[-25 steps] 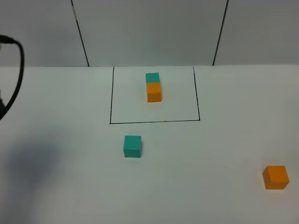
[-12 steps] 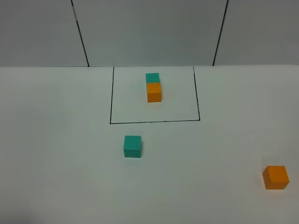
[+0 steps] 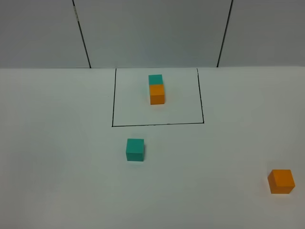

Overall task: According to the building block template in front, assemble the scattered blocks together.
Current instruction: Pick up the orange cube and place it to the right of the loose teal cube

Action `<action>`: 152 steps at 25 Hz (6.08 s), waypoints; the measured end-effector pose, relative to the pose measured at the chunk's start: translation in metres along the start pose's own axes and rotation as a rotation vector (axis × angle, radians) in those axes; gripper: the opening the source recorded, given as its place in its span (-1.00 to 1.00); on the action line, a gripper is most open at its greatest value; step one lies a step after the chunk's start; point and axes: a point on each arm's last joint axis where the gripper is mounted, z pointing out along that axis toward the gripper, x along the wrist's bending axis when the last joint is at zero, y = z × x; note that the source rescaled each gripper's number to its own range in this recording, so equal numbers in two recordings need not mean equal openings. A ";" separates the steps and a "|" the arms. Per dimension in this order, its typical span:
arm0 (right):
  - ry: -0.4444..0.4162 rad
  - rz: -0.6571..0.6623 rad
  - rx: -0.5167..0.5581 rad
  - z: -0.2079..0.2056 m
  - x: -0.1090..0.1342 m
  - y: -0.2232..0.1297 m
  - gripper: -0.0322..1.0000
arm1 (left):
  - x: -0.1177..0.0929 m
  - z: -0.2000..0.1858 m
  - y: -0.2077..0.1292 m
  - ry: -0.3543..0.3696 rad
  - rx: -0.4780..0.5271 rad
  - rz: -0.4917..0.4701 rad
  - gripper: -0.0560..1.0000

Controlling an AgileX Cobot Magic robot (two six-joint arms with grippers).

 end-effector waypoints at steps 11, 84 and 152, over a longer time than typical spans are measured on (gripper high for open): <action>0.000 0.000 0.000 0.000 0.000 0.000 0.35 | -0.001 -0.005 -0.011 -0.004 -0.033 0.024 0.67; 0.156 0.116 0.773 0.209 0.012 0.084 0.78 | -0.001 -0.005 -0.011 -0.004 -0.033 0.024 -0.02; 0.733 -1.181 0.769 0.386 0.229 0.115 -0.93 | -0.001 -0.005 -0.011 -0.004 -0.033 0.024 -0.02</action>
